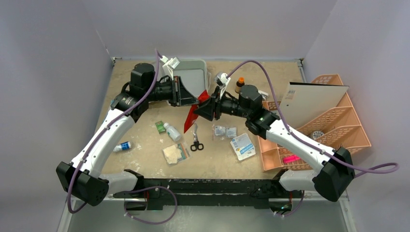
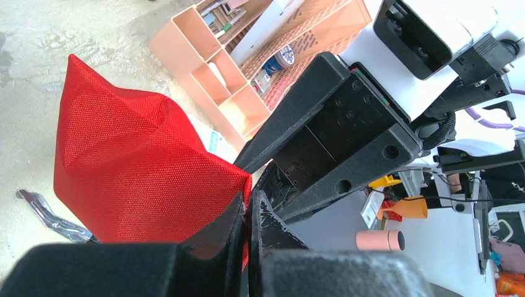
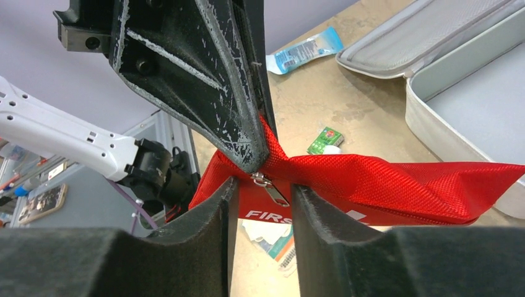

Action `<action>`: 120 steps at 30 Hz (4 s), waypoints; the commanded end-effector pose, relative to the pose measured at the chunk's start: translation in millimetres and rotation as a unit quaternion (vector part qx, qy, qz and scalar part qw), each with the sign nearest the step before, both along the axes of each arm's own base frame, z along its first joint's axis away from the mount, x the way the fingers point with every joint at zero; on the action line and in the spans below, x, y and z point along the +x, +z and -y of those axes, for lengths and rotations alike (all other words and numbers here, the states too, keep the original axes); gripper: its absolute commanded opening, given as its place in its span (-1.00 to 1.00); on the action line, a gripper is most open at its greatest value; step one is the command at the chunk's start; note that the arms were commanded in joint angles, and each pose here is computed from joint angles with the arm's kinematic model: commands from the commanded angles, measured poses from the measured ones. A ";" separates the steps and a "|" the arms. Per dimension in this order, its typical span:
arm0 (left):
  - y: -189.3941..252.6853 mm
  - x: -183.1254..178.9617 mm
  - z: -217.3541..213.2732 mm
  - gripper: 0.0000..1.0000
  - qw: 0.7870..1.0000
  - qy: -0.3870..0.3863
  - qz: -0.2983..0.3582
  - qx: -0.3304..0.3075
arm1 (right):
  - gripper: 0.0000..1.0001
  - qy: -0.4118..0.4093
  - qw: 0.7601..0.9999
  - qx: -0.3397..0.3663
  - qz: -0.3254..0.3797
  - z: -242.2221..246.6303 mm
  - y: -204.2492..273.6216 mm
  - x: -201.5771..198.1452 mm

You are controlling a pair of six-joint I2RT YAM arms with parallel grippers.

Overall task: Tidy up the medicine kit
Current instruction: Zip the medicine pouch, then place the medicine pouch inside the medicine box.

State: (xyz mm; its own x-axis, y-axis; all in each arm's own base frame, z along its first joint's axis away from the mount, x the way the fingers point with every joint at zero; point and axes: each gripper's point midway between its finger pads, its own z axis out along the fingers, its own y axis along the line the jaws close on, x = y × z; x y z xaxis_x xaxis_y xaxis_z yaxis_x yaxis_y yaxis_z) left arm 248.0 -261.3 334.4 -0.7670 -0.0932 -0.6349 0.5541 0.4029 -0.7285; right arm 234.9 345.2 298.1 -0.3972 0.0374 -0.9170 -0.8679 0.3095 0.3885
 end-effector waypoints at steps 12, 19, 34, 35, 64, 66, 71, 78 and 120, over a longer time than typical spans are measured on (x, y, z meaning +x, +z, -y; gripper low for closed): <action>10.9 0.0 -4.7 -1.00 0.999 -0.003 0.038 0.017 | -1.00 -0.028 0.999 0.030 0.019 0.6 7.3 8.9; 16.1 -0.8 -14.6 -1.00 0.993 -0.012 0.103 0.059 | -1.00 -0.070 0.997 -0.007 -0.016 10.2 -21.0 17.3; 33.6 -23.9 -39.4 -1.00 0.981 -0.022 0.148 0.125 | -1.00 -0.184 0.975 -0.090 -0.084 49.2 -82.8 65.3; 36.8 -26.0 -41.0 -1.00 0.980 -0.019 0.152 0.124 | -1.00 -0.187 0.974 -0.091 -0.087 52.1 -85.9 69.0; 19.6 -24.5 -42.5 -1.00 0.981 -0.023 0.127 0.141 | -1.00 -0.224 0.968 -0.076 -0.090 85.6 -90.5 119.1; 14.0 -22.1 -41.8 -1.00 0.982 -0.024 0.123 0.144 | -1.00 -0.217 0.970 -0.070 -0.086 84.5 -86.7 118.8; 14.2 -15.7 -43.2 -1.00 0.980 -0.020 0.128 0.150 | -1.00 -0.229 0.966 -0.075 -0.088 92.8 -90.6 131.0; -0.8 16.8 -55.3 -1.00 0.974 0.058 0.109 0.189 | -0.96 -0.207 0.971 -0.044 -0.111 91.0 -78.7 124.5; -1.5 340.0 -66.9 -1.00 0.885 0.414 0.211 0.026 | 0.98 -0.239 0.948 0.011 -0.211 108.9 -39.8 73.9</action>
